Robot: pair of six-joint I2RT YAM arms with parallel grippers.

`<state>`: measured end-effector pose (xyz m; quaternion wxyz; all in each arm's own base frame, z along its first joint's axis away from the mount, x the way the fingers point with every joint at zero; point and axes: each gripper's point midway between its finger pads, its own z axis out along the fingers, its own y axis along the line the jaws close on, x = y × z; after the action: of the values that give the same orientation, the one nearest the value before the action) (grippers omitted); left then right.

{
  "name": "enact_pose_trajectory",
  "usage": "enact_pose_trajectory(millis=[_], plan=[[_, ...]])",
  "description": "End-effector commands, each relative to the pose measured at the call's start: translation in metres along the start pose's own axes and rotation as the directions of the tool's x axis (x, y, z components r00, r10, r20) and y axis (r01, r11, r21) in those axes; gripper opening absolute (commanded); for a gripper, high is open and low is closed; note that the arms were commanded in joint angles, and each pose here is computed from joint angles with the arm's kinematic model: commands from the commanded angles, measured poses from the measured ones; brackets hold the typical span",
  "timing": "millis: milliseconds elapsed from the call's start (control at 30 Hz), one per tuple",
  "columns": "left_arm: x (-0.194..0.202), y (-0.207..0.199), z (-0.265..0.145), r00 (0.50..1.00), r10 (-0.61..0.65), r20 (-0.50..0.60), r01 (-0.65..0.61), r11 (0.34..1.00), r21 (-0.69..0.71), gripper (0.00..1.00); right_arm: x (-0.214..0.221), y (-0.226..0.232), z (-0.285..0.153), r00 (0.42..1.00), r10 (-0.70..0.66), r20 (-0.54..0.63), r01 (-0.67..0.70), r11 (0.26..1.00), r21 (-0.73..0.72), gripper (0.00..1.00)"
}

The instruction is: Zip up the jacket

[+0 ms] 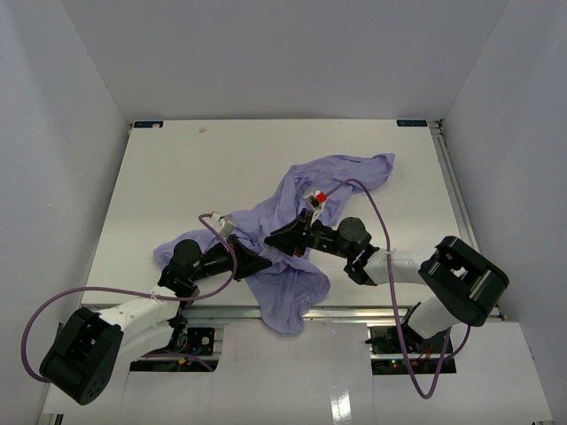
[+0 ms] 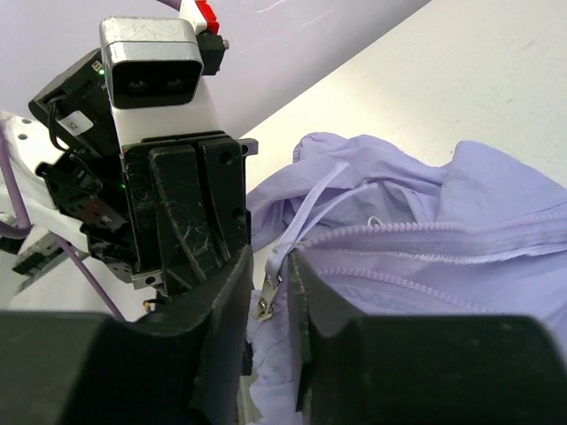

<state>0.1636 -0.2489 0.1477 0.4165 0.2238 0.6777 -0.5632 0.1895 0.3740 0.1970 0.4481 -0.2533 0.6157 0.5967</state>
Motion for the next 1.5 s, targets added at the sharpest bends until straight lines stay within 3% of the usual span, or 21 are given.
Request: enact_pose_trajectory(millis=[0,67,367,500,800,1467], plan=[[-0.003,-0.005,0.002,1.0,0.013,-0.008,-0.013,1.0,0.021,0.0,-0.02,0.008,0.002,0.996,-0.056,0.073,0.058,0.998,-0.032,0.29],[-0.003,-0.005,0.002,1.0,0.013,-0.008,-0.013,1.0,0.023,0.0,-0.018,0.005,0.004,0.997,-0.051,0.06,0.053,0.998,-0.026,0.08],[-0.004,-0.005,0.002,1.0,0.013,-0.009,-0.013,1.0,0.022,0.0,-0.012,0.001,0.003,0.997,-0.061,0.047,0.061,0.998,-0.009,0.08],[-0.004,-0.005,0.002,1.0,0.01,-0.006,-0.01,1.0,0.019,0.0,-0.014,0.001,-0.004,0.989,-0.124,0.083,0.125,0.992,-0.007,0.08],[-0.008,-0.019,-0.001,1.0,-0.012,0.007,0.011,0.998,0.069,0.0,-0.016,-0.026,-0.012,0.958,-0.263,0.111,0.252,0.963,0.099,0.08],[-0.005,-0.033,-0.008,1.0,-0.028,0.015,0.025,0.991,0.131,0.0,-0.068,-0.07,-0.003,0.873,-0.475,0.108,0.414,0.841,0.348,0.08]])
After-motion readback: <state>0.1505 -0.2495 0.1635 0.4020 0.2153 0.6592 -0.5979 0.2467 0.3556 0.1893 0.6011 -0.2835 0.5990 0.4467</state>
